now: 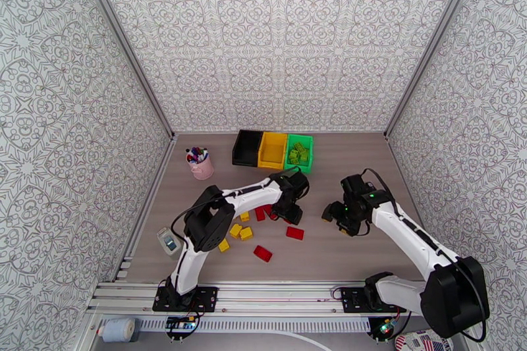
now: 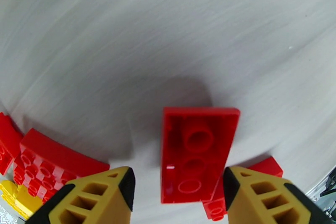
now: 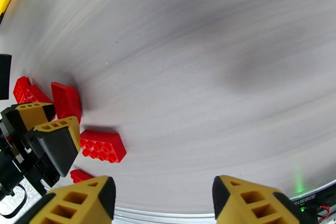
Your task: Sort the legos into containers by color
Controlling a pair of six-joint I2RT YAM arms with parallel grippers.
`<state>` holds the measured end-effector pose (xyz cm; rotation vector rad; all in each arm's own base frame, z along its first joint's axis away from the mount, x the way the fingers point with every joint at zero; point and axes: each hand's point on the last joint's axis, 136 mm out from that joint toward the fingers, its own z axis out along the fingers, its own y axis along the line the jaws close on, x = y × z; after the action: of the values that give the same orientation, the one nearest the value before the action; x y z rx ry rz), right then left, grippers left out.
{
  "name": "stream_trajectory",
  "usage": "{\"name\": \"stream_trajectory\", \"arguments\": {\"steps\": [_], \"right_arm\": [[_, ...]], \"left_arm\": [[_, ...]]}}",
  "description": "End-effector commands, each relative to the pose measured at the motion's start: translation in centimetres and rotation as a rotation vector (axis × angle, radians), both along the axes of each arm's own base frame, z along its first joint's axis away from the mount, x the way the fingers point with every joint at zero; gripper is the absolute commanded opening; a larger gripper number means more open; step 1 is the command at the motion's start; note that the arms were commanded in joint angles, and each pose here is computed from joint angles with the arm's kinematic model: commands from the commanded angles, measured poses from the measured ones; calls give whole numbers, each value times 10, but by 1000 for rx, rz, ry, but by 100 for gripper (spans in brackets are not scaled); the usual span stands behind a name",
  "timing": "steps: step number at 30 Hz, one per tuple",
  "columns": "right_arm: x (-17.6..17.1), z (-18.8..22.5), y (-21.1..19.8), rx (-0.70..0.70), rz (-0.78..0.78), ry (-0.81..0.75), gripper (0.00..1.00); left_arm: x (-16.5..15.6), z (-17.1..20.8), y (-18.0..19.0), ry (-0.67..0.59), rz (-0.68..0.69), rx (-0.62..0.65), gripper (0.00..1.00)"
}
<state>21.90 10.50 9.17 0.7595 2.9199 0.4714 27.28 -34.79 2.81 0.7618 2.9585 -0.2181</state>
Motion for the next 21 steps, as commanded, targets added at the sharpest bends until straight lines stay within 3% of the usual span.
{"name": "stream_trajectory", "arguments": {"steps": [1, 7, 16, 21], "right_arm": [[-9, -2, -12, -54, -41, 38, 67], [-9, 7, -23, -82, -108, -34, 71], [-8, 21, -12, 47, -100, -214, 74], [-4, 23, 7, 155, -72, -235, 65]], "left_arm": [[-1, -2, -3, -10, -30, 33, 59], [-2, -4, -5, -10, -29, 42, 51], [-4, -9, -5, -2, -11, 56, 42], [2, -3, -3, -22, 29, 45, 35]]}}
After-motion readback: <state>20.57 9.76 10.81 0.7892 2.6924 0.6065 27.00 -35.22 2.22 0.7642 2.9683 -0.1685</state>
